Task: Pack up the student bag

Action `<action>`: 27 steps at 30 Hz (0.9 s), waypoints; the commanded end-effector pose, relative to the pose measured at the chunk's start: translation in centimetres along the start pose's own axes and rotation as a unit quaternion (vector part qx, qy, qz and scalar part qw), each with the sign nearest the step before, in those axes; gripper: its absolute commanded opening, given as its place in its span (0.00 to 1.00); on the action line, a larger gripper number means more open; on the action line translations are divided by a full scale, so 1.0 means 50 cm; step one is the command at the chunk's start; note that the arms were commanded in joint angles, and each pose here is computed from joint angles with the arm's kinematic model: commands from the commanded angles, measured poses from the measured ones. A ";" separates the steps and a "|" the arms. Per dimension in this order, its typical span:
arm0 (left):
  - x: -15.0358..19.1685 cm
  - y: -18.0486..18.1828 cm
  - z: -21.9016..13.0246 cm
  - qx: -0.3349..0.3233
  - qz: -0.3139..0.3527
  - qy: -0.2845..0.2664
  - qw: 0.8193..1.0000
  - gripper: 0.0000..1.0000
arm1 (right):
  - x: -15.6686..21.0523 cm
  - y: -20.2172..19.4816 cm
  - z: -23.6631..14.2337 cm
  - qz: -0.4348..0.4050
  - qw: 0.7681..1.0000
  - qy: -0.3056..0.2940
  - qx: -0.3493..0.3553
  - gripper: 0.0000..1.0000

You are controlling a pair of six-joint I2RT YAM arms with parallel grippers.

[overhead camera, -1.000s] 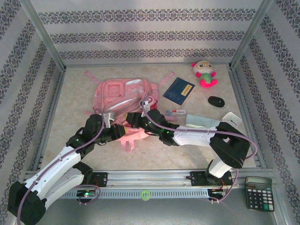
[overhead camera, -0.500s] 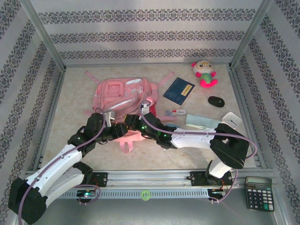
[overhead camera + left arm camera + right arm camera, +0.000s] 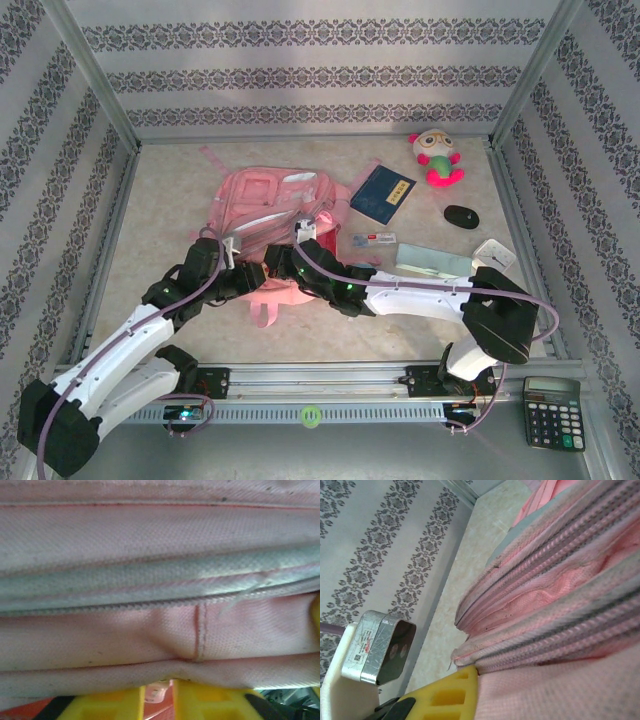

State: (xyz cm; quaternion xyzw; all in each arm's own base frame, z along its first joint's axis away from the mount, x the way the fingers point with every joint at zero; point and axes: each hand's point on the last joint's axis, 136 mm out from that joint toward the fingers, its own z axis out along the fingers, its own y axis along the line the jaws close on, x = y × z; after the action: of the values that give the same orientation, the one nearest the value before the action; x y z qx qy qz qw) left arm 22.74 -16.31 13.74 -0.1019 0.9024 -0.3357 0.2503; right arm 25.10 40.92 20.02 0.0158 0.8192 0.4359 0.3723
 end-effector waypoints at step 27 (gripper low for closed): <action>0.014 -0.011 0.016 0.044 -0.026 0.013 0.999 0.00 | -0.053 0.081 -0.060 -0.069 0.995 -0.009 -0.072 0.00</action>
State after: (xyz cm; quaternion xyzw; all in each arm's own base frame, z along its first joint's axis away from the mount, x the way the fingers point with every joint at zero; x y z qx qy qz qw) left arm 22.43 -16.38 14.96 -0.0480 0.9050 -0.3254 0.2699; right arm 24.39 39.39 21.12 -0.0469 0.8281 0.4074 0.3821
